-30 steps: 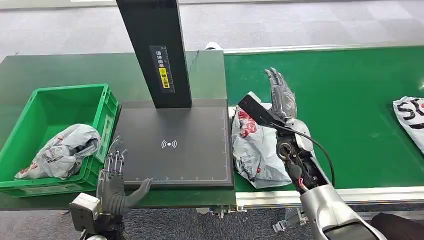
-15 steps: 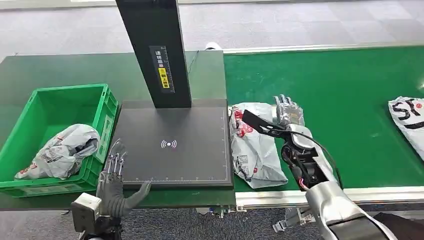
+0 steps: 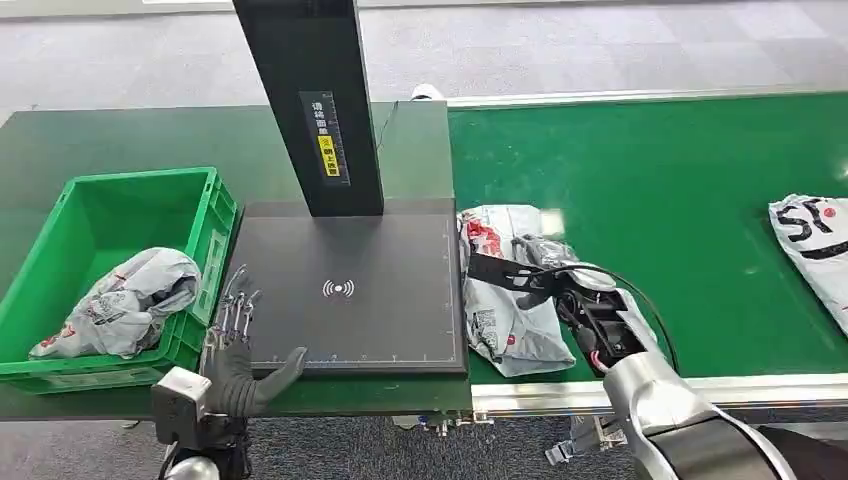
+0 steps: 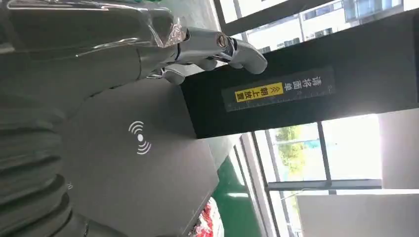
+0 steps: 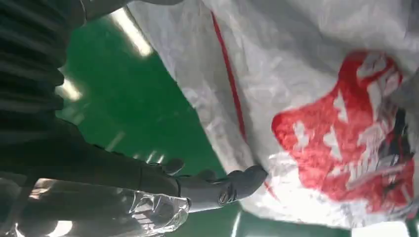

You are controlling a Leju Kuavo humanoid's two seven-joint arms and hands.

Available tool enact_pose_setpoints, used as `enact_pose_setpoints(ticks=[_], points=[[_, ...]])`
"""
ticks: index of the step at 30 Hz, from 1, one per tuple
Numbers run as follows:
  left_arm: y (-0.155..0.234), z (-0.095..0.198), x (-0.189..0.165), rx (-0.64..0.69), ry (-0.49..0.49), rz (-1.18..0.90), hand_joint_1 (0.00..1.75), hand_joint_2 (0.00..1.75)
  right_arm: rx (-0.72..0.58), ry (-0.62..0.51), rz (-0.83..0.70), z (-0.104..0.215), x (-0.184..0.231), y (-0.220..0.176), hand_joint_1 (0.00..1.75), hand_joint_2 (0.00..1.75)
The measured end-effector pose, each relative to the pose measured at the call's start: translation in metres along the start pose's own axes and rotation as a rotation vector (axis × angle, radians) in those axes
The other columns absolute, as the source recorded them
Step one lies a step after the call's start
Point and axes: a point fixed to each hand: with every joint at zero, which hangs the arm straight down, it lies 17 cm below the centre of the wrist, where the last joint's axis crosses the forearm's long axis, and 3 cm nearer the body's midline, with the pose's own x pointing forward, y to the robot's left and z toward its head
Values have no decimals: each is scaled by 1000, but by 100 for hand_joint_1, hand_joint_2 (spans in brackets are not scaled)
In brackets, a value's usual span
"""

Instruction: Moved the parcel from conveyor to table for the left to box.

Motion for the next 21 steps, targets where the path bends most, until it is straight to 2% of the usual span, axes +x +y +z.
enact_pose_setpoints(ticks=[5, 12, 13, 14, 15, 21], points=[[-4, -5, -2, -11, 5, 1, 0, 175, 79, -18, -18, 1, 4, 17, 0, 175], [-8, -4, -8, -20, 17, 3, 0, 175, 103, -8, -23, 1, 5, 23, 0, 175], [-8, -4, -9, -17, 20, 2, 0, 175, 105, 4, -22, 1, 4, 23, 40, 175], [-8, -3, -10, -16, 23, 3, 0, 175, 107, 13, -21, 1, 3, 23, 169, 175], [-8, -3, -10, -16, 24, 3, 0, 175, 110, 18, -20, 1, 3, 24, 175, 175], [-8, 0, -14, -15, 35, 4, 0, 175, 110, 36, -10, 1, 6, 21, 175, 175]])
